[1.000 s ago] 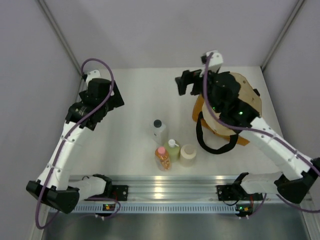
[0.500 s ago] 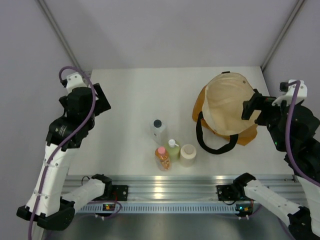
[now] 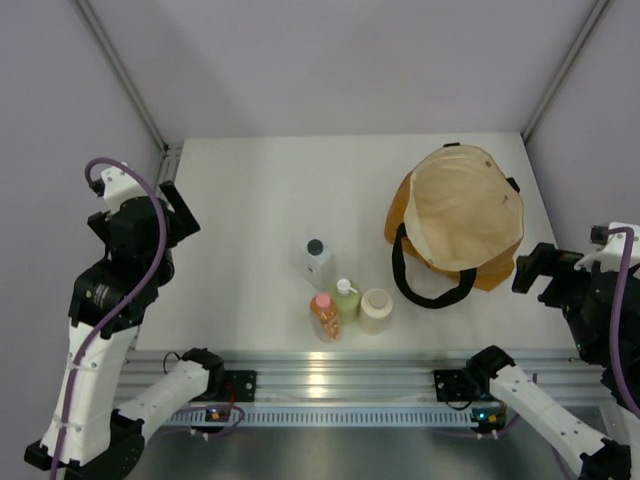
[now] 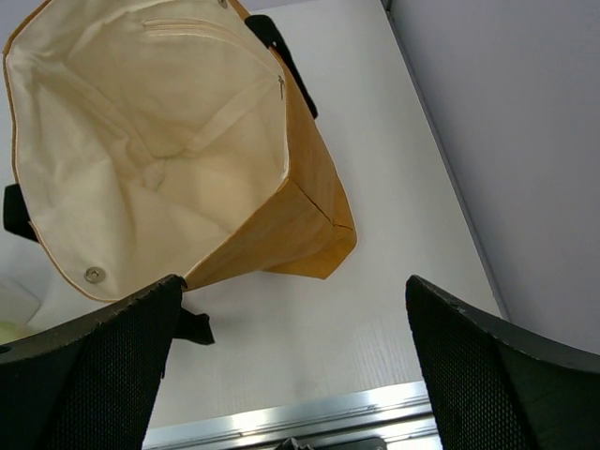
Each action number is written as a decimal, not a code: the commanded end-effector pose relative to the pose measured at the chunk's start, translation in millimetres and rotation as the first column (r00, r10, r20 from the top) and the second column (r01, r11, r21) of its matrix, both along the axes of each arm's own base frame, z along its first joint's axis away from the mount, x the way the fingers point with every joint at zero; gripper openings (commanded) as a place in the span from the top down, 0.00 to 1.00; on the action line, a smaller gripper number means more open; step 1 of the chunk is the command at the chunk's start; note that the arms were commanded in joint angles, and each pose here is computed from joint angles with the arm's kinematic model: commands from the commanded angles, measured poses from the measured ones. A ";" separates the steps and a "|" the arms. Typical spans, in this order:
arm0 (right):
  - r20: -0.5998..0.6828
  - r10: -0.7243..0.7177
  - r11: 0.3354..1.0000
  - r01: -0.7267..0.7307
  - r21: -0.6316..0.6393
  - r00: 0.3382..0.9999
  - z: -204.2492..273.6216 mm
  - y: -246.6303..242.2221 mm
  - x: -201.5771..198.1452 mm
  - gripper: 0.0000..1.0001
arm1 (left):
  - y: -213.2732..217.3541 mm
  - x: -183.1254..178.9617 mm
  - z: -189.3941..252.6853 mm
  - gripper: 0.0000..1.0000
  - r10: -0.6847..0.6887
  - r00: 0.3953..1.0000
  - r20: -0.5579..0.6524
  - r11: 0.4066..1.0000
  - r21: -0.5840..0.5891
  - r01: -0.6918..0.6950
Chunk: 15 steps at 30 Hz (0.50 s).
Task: Take the personal care products out of the canvas bag
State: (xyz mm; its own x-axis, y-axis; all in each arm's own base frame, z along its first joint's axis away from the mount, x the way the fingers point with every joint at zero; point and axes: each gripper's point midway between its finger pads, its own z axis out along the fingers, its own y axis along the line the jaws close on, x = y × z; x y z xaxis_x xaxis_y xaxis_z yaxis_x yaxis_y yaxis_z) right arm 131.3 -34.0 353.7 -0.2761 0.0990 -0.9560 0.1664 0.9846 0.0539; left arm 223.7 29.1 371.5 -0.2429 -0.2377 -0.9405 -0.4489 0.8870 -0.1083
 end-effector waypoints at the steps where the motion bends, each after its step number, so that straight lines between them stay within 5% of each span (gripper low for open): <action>1: -0.033 -0.048 0.998 0.047 -0.033 0.998 -8.6 -10.3 -4.9 0.01 | 9.2 -4.5 4.9 0.02 0.040 0.999 0.002 0.998 0.041 -0.040; 15: -0.020 -0.078 0.997 0.077 -0.031 0.997 -3.5 -13.0 -1.5 0.01 | 10.0 -3.9 -6.8 0.02 0.055 0.998 -0.019 0.998 0.044 -0.054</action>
State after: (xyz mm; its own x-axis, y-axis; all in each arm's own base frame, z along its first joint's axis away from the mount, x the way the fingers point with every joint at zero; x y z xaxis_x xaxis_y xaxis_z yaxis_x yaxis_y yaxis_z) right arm 131.5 -42.6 351.5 -0.2806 0.0878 -0.9558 0.2145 0.9764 0.0268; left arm 222.3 34.8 364.6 -0.2555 -0.2167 -0.9422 -0.4801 0.8744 -0.0709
